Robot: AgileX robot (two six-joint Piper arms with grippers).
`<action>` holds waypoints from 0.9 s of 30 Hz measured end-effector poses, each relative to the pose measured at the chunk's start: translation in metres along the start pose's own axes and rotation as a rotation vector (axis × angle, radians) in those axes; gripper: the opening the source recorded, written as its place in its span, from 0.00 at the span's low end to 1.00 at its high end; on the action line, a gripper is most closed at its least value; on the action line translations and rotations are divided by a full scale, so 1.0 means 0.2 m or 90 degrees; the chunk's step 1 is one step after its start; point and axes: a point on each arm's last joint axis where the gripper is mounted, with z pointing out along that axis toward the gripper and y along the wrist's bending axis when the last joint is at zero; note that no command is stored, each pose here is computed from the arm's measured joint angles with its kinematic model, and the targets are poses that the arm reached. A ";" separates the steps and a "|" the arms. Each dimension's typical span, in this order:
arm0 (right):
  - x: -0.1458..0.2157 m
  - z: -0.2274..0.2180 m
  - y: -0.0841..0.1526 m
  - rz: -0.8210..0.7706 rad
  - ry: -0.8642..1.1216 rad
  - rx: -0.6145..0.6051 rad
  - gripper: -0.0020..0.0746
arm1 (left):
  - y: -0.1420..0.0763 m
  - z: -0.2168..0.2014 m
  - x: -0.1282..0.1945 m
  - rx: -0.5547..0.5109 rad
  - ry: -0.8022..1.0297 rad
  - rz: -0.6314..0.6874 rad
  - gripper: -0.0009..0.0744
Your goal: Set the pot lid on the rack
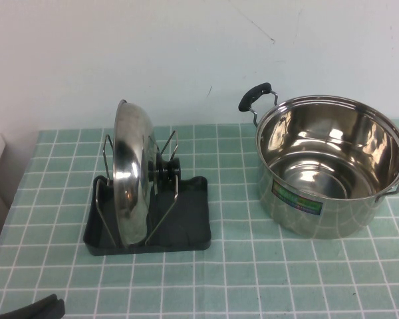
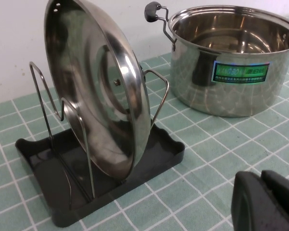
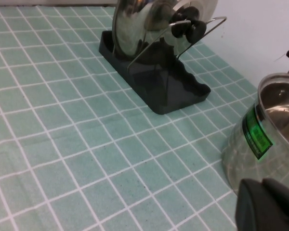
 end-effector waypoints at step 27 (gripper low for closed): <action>0.01 0.00 0.00 -0.002 0.011 -0.003 0.02 | 0.17 -0.04 0.32 -0.315 -0.055 -0.045 0.01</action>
